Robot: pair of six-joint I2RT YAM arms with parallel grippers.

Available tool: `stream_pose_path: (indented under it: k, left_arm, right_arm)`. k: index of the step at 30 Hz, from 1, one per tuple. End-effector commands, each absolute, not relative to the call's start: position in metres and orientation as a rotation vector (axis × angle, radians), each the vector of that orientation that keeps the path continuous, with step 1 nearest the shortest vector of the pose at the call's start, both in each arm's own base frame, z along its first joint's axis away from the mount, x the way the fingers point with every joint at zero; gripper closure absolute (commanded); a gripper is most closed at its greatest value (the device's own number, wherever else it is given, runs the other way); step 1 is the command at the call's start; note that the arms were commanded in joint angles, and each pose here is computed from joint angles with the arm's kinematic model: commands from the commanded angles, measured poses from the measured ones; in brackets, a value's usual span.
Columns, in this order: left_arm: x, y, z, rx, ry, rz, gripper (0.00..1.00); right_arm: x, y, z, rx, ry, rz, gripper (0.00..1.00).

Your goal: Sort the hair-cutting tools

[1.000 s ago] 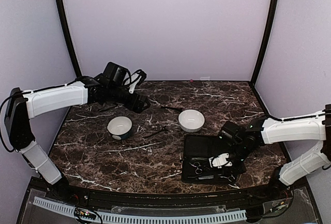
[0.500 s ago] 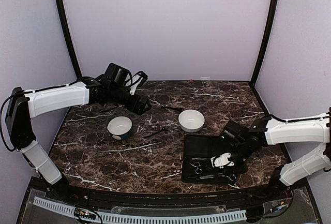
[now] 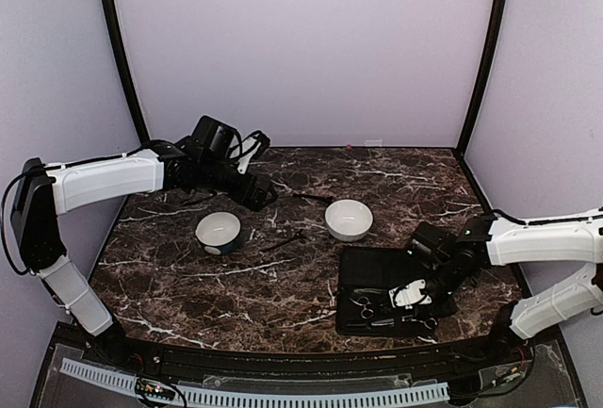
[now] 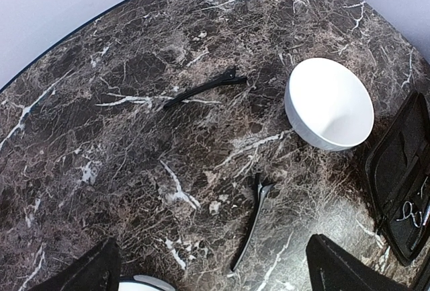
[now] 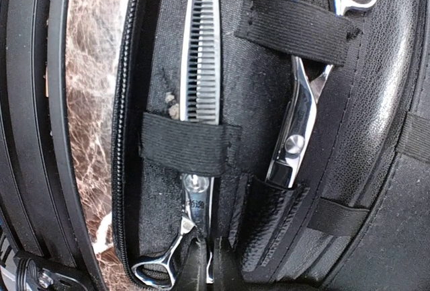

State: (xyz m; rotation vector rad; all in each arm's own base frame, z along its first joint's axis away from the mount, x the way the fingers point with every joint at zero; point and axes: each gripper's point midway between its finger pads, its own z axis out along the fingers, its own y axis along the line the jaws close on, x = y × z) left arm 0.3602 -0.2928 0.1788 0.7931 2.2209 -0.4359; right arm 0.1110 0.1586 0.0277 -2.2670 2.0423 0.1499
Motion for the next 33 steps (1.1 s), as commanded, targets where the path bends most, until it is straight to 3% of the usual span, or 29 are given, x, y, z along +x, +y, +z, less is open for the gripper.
stream_pose_path:
  k: [1, 11, 33]
  left_arm:
    - [0.359, -0.300, 0.192, 0.818, 2.190, -0.458, 0.01]
    - [0.358, -0.301, 0.191, 0.822, 2.194, -0.460, 0.01]
    - [0.357, -0.303, 0.186, 0.834, 2.203, -0.451, 0.01]
  right_arm:
    - [0.102, 0.151, 0.025, -2.305, 2.104, 0.173, 1.00]
    - [0.110, 0.129, 0.022, -2.273, 2.118, 0.023, 1.00]
    - [0.097, 0.184, 0.038, -2.280, 2.068, 0.313, 1.00]
